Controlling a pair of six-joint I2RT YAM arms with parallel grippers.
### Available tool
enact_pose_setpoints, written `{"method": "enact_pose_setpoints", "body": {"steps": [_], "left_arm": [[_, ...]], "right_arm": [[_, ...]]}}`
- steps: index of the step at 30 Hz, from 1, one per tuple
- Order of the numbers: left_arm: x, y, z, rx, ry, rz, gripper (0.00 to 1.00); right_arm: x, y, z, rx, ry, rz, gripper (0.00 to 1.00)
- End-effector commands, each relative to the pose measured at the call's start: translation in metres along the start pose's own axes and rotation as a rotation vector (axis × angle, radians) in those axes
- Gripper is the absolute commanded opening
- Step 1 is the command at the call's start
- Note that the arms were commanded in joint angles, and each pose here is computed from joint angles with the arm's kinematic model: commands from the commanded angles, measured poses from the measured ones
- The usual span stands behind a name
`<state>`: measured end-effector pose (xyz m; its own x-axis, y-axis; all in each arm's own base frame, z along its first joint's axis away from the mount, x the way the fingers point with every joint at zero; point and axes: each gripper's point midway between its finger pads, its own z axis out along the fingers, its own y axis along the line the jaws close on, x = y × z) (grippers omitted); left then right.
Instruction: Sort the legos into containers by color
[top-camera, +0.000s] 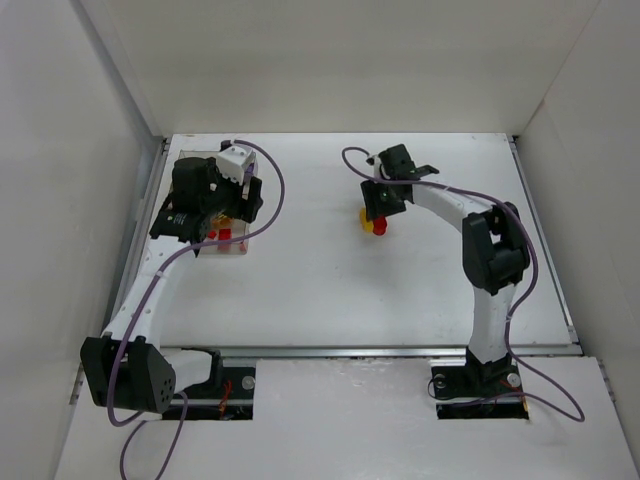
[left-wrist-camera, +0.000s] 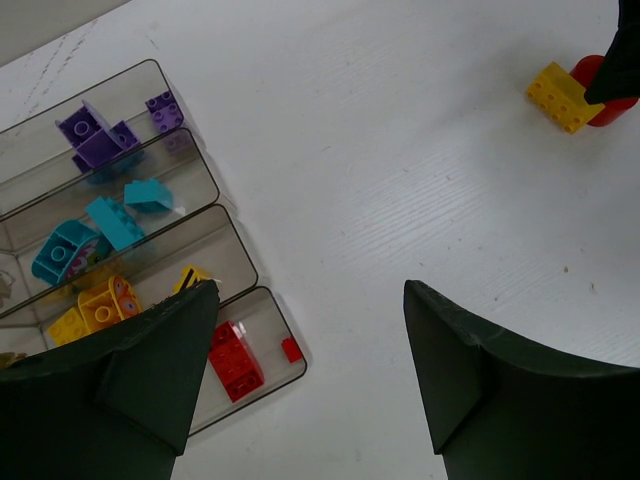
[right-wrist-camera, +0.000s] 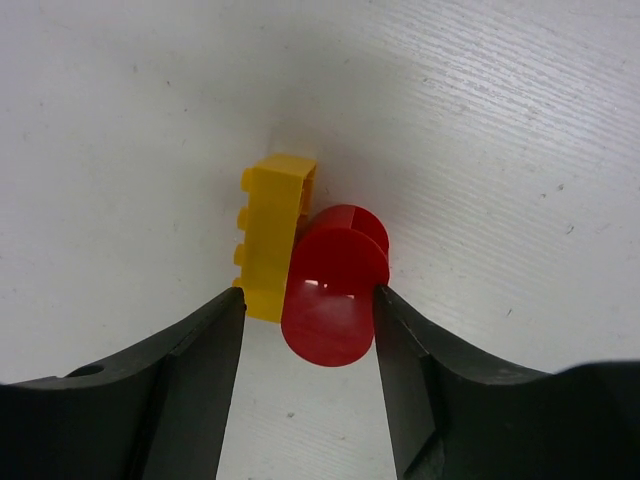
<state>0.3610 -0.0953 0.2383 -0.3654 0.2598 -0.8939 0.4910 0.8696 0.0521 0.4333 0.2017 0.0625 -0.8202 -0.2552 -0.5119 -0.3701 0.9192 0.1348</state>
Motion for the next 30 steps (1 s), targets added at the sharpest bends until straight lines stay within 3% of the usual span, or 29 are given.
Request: {"method": "enact_pose_setpoints", "body": {"steps": [1, 6, 13, 17, 26, 30], "left_arm": [[-0.012, 0.001, -0.007, -0.018, -0.054, 0.003, 0.71], [-0.012, -0.001, -0.007, -0.009, -0.056, -0.006, 0.71], [-0.012, -0.001, -0.007, -0.009, -0.056, -0.006, 0.71], [-0.012, -0.001, -0.007, -0.009, -0.056, -0.006, 0.71], [-0.007, -0.001, -0.006, -0.007, -0.046, -0.009, 0.71], [-0.011, -0.001, -0.007, -0.009, -0.055, -0.006, 0.71]], "right_arm": [[0.001, 0.009, -0.002, -0.025, -0.011, 0.052, 0.60], [-0.007, 0.009, -0.008, -0.008, -0.029, 0.104, 0.60], [-0.016, -0.013, -0.019, -0.089, -0.066, 0.302, 0.60], [-0.011, -0.009, -0.015, -0.124, -0.047, 0.270, 0.64], [0.004, -0.007, 0.005, -0.151, -0.008, 0.269, 0.64], [0.008, -0.005, 0.012, -0.162, -0.008, 0.289, 0.53]]}}
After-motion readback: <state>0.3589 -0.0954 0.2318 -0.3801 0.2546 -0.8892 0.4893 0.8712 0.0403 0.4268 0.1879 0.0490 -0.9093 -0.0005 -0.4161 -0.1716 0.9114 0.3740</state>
